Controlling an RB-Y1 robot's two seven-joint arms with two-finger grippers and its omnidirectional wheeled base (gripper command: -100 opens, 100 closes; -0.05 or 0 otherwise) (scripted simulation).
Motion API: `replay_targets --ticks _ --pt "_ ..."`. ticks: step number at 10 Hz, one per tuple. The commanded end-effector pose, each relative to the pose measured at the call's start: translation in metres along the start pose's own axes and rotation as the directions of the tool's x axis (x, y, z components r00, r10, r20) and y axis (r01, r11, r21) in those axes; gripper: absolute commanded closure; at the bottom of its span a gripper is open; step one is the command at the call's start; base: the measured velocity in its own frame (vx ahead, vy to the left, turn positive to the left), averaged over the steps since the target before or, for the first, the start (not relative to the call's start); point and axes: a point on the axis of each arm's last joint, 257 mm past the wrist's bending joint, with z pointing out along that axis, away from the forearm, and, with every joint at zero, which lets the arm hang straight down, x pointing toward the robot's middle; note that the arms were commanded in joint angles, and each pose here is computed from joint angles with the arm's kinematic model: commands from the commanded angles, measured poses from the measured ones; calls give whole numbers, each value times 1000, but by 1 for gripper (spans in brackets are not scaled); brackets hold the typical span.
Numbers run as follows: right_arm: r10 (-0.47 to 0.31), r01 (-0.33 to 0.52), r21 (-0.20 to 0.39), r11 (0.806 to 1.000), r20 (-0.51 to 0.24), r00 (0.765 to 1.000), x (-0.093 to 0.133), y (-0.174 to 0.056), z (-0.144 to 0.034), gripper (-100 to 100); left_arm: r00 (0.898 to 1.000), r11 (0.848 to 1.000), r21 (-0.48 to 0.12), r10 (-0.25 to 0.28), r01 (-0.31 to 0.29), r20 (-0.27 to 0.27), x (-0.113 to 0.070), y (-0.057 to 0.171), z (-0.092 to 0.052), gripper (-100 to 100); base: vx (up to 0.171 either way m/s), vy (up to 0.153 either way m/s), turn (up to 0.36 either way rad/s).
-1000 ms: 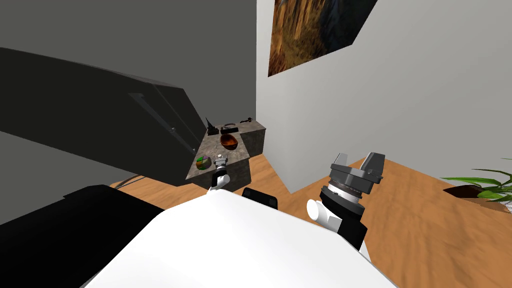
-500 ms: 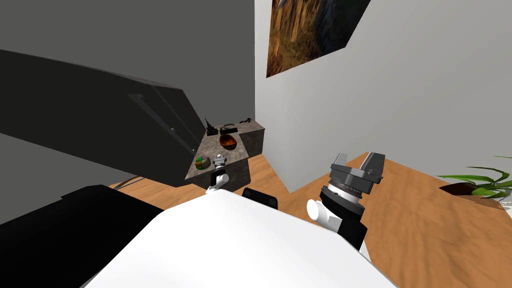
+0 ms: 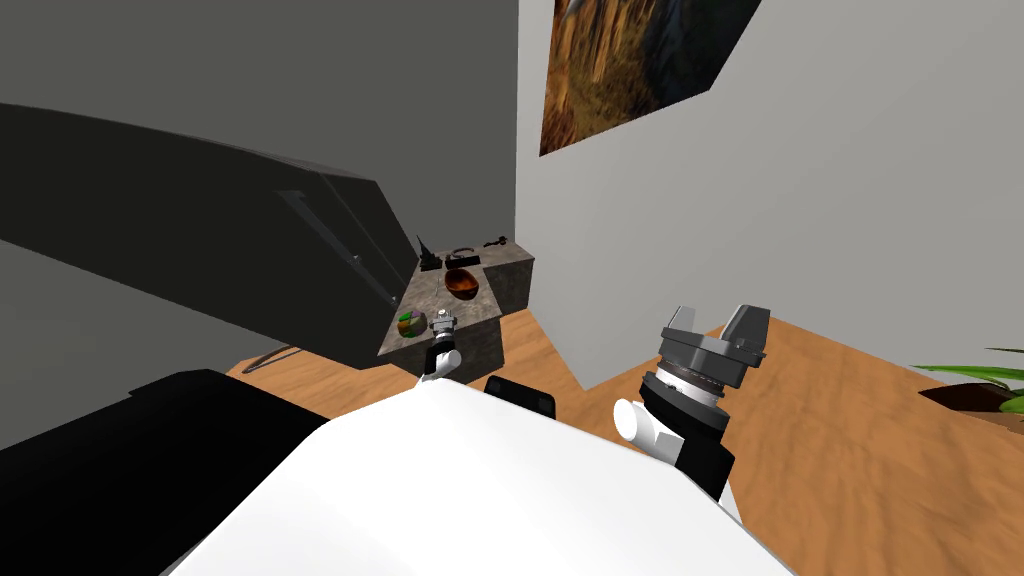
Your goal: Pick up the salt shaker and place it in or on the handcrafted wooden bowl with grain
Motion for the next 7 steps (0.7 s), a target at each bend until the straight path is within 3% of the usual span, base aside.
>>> replay_targets --ticks 1,3,4,5,6,7 --pt "0 0 0 1000 0 1000 0 0 0 0 1000 1000 -23 -1 1 -8 4 23 -14 100 25 86 153" --pt "0 0 0 1000 0 1000 0 0 0 0 1000 999 -45 -6 6 -17 12 46 -29 100 13 67 122" --pt "0 0 0 1000 0 1000 0 0 0 0 1000 999 -35 -7 6 -18 9 37 -23 100 4 23 19" --pt "0 0 0 1000 0 1000 0 0 0 0 1000 999 -36 -6 5 -20 11 39 -24 0 0 0 0" --pt "0 0 0 1000 0 1000 0 0 0 0 998 999 -47 24 -26 -54 22 35 -13 100 -35 -22 29" --pt "0 0 0 1000 0 1000 0 0 0 0 997 998 -52 35 -39 -73 29 35 -8 100 -61 -39 39"
